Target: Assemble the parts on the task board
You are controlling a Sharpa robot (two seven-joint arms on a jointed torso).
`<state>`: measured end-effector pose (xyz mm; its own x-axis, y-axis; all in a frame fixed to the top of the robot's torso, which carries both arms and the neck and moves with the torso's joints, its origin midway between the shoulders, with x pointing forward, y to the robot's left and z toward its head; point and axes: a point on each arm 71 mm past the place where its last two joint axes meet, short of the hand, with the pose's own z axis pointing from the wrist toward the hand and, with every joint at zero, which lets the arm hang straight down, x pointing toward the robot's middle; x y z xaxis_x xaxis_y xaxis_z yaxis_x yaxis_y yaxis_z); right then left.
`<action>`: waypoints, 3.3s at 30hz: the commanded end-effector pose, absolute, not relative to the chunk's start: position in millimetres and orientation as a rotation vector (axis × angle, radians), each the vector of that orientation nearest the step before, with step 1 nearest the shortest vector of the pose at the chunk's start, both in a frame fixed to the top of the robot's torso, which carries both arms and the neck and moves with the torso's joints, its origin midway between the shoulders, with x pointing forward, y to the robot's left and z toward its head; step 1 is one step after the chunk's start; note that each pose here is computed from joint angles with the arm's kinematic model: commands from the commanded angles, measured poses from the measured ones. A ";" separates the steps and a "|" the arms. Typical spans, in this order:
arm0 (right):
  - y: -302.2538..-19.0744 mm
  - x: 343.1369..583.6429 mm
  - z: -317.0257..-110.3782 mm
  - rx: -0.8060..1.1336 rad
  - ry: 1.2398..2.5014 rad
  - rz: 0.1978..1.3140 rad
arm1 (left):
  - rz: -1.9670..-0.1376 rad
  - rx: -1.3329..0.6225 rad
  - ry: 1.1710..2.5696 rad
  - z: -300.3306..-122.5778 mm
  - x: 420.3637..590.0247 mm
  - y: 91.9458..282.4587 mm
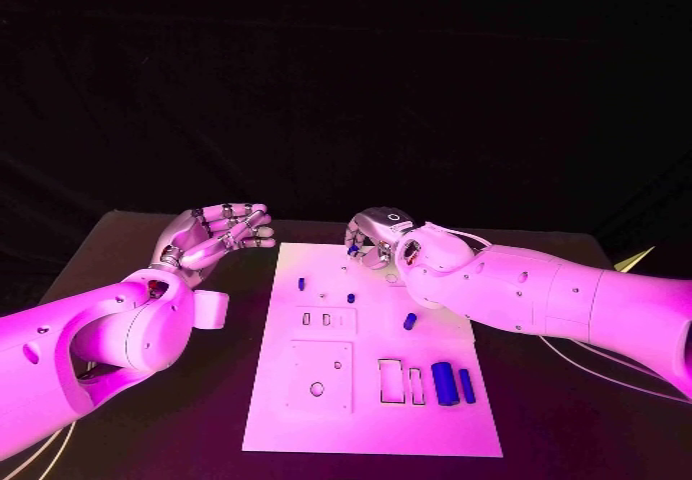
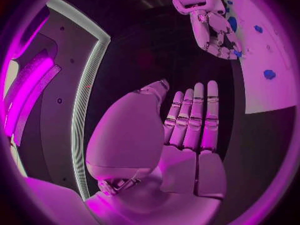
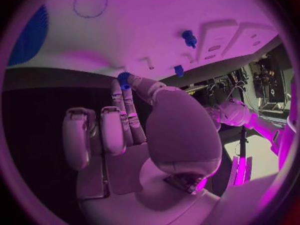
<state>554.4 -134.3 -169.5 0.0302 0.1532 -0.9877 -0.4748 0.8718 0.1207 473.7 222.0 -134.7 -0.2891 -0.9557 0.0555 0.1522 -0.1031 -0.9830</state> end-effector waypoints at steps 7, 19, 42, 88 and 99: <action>-128.0 553.0 -173.1 -0.294 1.485 0.506 | -1.576 -0.985 1.251 -132.9 473.9 219.0; -126.5 554.8 -176.0 -0.293 1.502 0.495 | -1.576 -0.984 1.250 -131.9 474.5 219.1; -173.0 538.4 -163.3 -0.194 1.465 0.524 | -1.560 -0.987 1.244 -131.3 476.4 225.6; -253.0 537.3 -171.0 -0.004 1.712 0.413 | -1.561 -0.995 1.245 -132.7 479.6 226.7; -250.0 540.0 -173.7 0.007 1.717 0.421 | -1.563 -0.996 1.247 -133.0 480.1 226.0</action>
<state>540.2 -250.9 -171.8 -0.1777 0.2398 -0.9544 -0.2297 0.9330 0.2772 480.4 228.6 -134.2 -0.2747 -0.9600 0.0542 0.1478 -0.0979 -0.9842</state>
